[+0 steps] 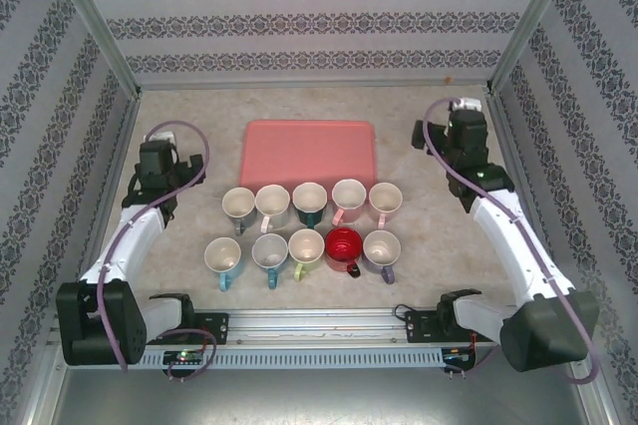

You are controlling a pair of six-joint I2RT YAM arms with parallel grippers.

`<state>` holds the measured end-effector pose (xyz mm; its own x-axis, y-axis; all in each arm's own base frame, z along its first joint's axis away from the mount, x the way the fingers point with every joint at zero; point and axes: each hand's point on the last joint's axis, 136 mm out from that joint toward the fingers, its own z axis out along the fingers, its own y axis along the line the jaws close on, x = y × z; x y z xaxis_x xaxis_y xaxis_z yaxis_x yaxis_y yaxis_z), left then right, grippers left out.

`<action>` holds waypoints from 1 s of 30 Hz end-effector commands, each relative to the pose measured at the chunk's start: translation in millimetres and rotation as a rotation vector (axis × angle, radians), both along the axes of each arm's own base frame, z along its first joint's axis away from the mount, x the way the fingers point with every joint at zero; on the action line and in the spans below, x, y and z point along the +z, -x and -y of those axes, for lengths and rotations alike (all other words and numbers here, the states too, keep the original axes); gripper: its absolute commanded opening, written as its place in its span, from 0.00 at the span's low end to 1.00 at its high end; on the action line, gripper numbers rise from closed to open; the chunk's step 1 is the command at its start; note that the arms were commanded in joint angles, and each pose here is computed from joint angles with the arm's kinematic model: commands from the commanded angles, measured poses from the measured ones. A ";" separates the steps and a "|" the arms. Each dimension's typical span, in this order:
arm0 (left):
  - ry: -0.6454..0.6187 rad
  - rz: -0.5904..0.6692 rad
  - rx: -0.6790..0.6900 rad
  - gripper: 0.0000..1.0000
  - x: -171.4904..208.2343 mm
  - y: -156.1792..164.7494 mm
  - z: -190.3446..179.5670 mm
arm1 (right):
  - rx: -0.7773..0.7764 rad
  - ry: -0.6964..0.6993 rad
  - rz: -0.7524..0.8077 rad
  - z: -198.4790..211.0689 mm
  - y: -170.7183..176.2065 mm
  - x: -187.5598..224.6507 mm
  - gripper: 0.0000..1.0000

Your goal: Turn the mug right side up

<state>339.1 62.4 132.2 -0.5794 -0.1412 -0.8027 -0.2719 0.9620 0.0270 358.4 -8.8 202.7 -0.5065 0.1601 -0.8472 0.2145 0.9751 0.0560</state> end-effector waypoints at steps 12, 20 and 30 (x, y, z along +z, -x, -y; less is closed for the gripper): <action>0.029 0.300 -0.112 1.00 -10.4 -7.2 20.7 | -0.033 0.015 0.127 29.0 36.6 -88.2 0.98; 0.000 0.332 -0.103 1.00 -13.9 -35.3 30.6 | 0.055 0.010 0.234 17.4 15.7 -77.6 0.98; -0.045 0.306 -0.106 1.00 -41.9 -53.3 31.5 | 0.127 -0.004 0.261 14.8 -12.7 -74.4 0.98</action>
